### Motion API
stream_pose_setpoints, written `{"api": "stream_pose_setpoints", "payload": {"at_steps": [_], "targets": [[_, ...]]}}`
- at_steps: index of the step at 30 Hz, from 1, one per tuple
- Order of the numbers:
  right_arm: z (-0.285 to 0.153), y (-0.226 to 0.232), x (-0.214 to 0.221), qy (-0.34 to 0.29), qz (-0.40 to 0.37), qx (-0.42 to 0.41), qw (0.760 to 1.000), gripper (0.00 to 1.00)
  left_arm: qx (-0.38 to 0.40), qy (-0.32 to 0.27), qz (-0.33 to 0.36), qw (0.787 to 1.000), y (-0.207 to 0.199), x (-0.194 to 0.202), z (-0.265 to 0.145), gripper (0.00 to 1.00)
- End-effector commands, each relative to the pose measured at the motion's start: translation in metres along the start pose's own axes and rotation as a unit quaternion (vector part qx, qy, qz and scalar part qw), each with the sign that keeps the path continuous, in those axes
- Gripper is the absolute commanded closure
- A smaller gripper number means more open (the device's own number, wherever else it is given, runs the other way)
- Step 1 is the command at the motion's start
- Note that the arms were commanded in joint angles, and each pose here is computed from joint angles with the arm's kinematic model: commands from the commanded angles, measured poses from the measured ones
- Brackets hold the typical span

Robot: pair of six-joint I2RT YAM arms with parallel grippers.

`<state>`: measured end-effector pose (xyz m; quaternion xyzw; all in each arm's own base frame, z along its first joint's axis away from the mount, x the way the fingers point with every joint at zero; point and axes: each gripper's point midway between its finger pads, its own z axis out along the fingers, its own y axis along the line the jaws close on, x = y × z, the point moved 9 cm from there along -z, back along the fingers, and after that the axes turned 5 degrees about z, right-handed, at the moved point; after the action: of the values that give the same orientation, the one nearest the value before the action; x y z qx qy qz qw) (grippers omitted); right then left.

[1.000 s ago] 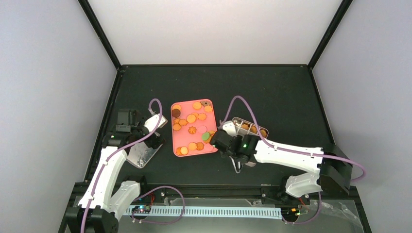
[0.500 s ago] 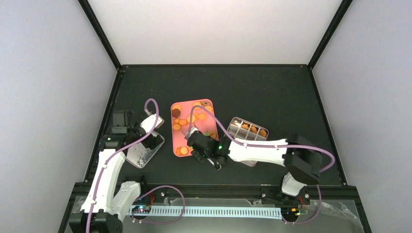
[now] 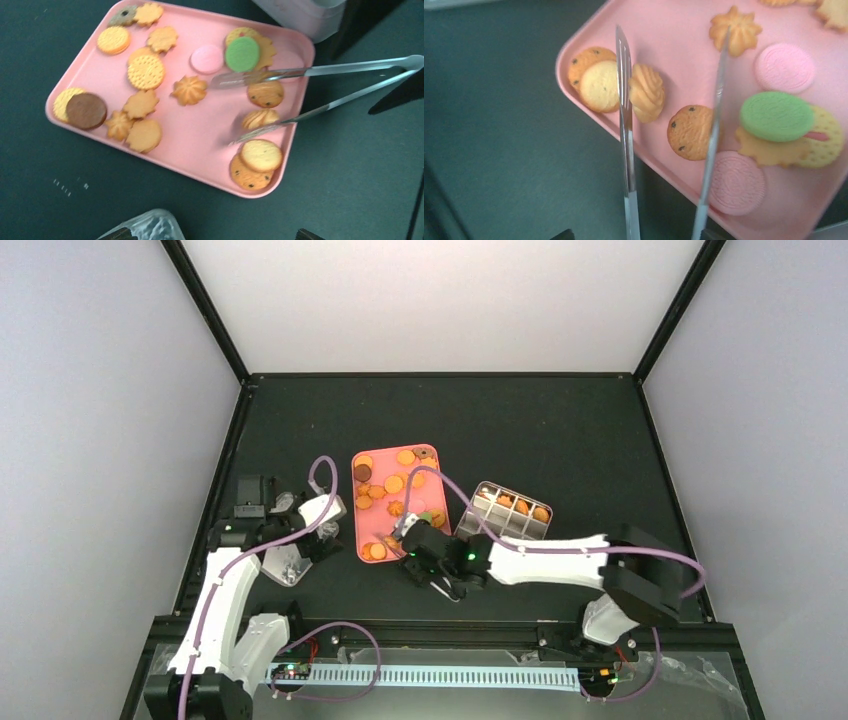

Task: Pack the cookies
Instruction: Place the clamp on the plate, then pick up the clamp from the plate.

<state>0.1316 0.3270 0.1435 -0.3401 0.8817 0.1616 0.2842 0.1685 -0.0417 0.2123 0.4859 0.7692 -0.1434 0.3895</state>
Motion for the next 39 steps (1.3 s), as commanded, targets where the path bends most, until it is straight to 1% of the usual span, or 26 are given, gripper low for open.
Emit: {"api": "stream_pose_setpoints", "payload": {"at_steps": [1,6,9,13,17,20,24,27,32,34,37,39], "targets": [[-0.05,-0.006,-0.018,-0.104,0.065,-0.041,0.992,0.31,0.063,-0.051,0.072,0.994,-0.01,-0.013,0.005,0.14],[-0.096,-0.027,-0.007,-0.174,0.128,-0.069,0.974,0.3,0.122,-0.008,0.153,0.981,-0.017,-0.023,0.03,0.17],[-0.118,-0.04,0.001,-0.206,0.162,-0.072,0.962,0.31,0.152,0.014,0.198,0.968,-0.022,-0.032,0.048,0.21],[-0.138,-0.058,0.021,-0.236,0.204,-0.073,0.947,0.31,0.19,0.048,0.255,0.947,-0.031,-0.043,0.071,0.25],[-0.152,-0.071,0.037,-0.249,0.226,-0.064,0.94,0.31,0.214,0.079,0.309,0.924,-0.038,-0.05,0.089,0.28],[-0.16,-0.077,0.042,-0.252,0.233,-0.059,0.937,0.31,0.233,0.104,0.335,0.907,-0.045,-0.052,0.104,0.3],[-0.161,-0.079,0.045,-0.248,0.236,-0.052,0.938,0.32,0.243,0.131,0.363,0.89,-0.054,-0.052,0.12,0.36],[-0.159,-0.079,0.046,-0.243,0.237,-0.05,0.939,0.33,0.237,0.153,0.377,0.882,-0.058,-0.05,0.132,0.42],[-0.159,-0.079,0.044,-0.236,0.234,-0.039,0.942,0.34,0.222,0.196,0.381,0.876,-0.059,-0.045,0.15,0.59],[-0.16,-0.079,0.044,-0.236,0.233,-0.035,0.943,0.35,0.216,0.203,0.384,0.875,-0.057,-0.043,0.152,0.68],[-0.162,-0.08,0.043,-0.239,0.233,-0.033,0.942,0.36,0.205,0.201,0.389,0.875,-0.056,-0.046,0.151,0.86],[-0.163,-0.08,0.043,-0.241,0.233,-0.032,0.942,0.37,0.199,0.197,0.393,0.876,-0.055,-0.048,0.147,0.94]]}}
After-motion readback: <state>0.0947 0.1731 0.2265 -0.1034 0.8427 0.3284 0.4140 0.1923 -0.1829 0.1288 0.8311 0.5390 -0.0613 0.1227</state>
